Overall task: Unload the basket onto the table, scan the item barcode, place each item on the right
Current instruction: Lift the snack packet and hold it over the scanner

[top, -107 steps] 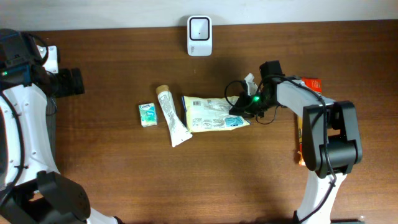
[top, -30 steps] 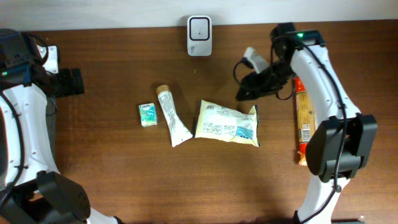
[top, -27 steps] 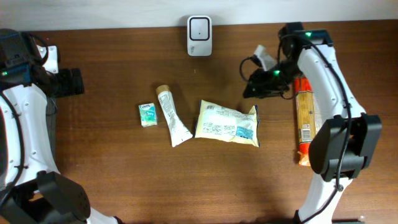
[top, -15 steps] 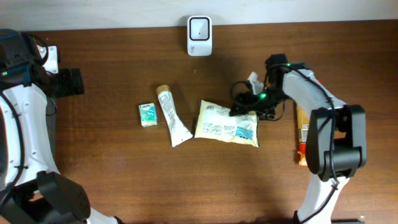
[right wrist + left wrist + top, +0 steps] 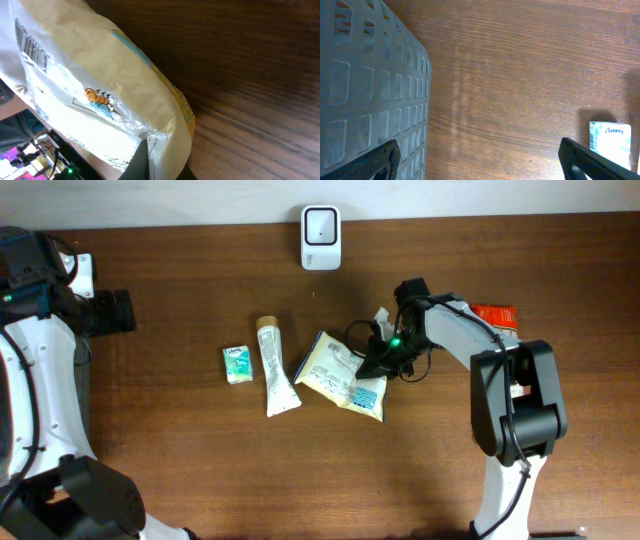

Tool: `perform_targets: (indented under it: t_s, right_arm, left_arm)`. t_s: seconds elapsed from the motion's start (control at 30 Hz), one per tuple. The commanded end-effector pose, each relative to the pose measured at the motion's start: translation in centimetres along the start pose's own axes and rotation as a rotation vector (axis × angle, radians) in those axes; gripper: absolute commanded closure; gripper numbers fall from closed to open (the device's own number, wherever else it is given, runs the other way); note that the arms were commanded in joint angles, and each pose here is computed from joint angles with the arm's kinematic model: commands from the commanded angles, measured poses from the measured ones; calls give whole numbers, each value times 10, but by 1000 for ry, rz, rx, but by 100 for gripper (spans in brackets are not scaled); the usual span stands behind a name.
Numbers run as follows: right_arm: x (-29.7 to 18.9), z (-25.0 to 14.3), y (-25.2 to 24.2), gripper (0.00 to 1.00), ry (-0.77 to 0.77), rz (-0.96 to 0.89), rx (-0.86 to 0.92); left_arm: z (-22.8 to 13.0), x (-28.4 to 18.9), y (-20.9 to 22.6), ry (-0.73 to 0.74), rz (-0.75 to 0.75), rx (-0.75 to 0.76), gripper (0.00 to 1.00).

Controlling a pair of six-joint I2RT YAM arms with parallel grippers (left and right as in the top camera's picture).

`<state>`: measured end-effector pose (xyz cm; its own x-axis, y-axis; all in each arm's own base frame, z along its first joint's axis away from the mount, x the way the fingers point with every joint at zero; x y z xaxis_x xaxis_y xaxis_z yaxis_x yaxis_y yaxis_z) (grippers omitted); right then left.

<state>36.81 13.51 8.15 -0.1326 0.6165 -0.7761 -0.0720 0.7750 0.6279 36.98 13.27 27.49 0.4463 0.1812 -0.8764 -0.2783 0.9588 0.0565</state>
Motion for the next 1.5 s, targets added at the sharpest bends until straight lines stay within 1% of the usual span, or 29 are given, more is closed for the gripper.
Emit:
perform_targets:
  t_s: [0.0, 0.03, 0.1, 0.2, 0.23, 0.3, 0.5, 0.53, 0.57, 0.6, 0.63, 0.67, 0.73, 0.77, 0.8, 0.87, 0.97, 1.0, 1.03, 1.07, 1.13, 1.23, 1.33, 1.4, 1.47]
  right_arm:
    - [-20, 10, 14, 96, -10, 6, -231]
    - [-32, 11, 23, 96, -2, 7, -301]
    - [-71, 10, 56, 96, 34, 15, -514]
    - [-114, 7, 92, 96, 22, 30, -712]
    - [-125, 7, 101, 96, 2, 24, -749]
    - [-144, 10, 117, 96, -53, 11, -793]
    - [-162, 8, 133, 96, -92, 15, -823]
    - [-165, 16, 136, 96, -142, -11, -802]
    - [-168, 36, 134, 96, -229, -145, -731]
    - [-173, 58, 128, 96, -333, -355, -654]
    - [-176, 73, 125, 96, -411, -510, -615]
    - [-177, 90, 128, 96, -499, -680, -627]
    - [-176, 108, 137, 96, -588, -895, -667]
    - [-177, 119, 142, 96, -651, -1038, -673]
    - [-179, 126, 148, 96, -705, -1119, -675]
    - [-176, 141, 158, 96, -778, -1224, -715]
    - [-164, 164, 158, 96, -841, -1357, -733]
    - [-159, 170, 156, 96, -841, -1412, -735]
    - [-151, 178, 153, 96, -832, -1508, -736]
    - [-141, 184, 150, 96, -803, -1566, -760]
    - [-119, 189, 145, 96, -715, -1622, -824]
    - [-94, 192, 136, 96, -641, -1663, -836]
    - [-65, 196, 128, 96, -467, -1778, -939]
    - [-56, 199, 129, 96, -452, -1869, -919]
    - [-53, 202, 136, 96, -492, -1946, -887]
  left_arm:
    - [1, -2, 2, -6, -5, 4, 1]
    - [1, -2, 2, -6, -5, 4, 1]
    - [1, -2, 2, -6, -5, 4, 1]
    - [1, -2, 2, -6, -4, 4, 1]
    - [1, -2, 2, -6, -4, 4, 1]
    - [1, -2, 2, -5, -5, 4, 1]
    - [1, -2, 2, -6, -5, 4, 1]
    - [1, -2, 2, -6, -4, 4, 1]
    - [1, -2, 2, -5, -5, 4, 1]
    - [1, -2, 2, -6, -5, 4, 1]
    - [1, -2, 2, -6, -5, 4, 1]
    - [1, -2, 2, -5, -5, 4, 1]
    - [1, -2, 2, -6, -5, 4, 1]
    - [1, -2, 2, -6, -5, 4, 1]
    - [1, -2, 2, -6, -5, 4, 1]
    - [1, -2, 2, -6, -5, 4, 1]
    - [1, -2, 2, -6, -5, 4, 1]
    - [1, -2, 2, -6, -5, 4, 1]
    - [1, -2, 2, -6, -5, 4, 1]
    - [1, -2, 2, -6, -4, 4, 1]
    - [1, -2, 2, -6, -5, 4, 1]
    - [1, -2, 2, -6, -5, 4, 1]
    - [1, -2, 2, -6, -5, 4, 1]
    - [1, -2, 2, -6, -5, 4, 1]
    - [1, -2, 2, -6, -5, 4, 1]
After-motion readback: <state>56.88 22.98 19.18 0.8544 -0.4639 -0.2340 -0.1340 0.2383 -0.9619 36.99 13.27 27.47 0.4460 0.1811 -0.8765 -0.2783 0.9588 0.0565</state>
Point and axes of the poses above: each gripper's point midway between its finger pads, its own x axis out along the fingers, its own y axis along the line the jaws close on, z = x × y, the point moved 8 cm from there along -x, back along the fingers, and after that the axes turned 5 degrees about -x, right-handed, at the moved point
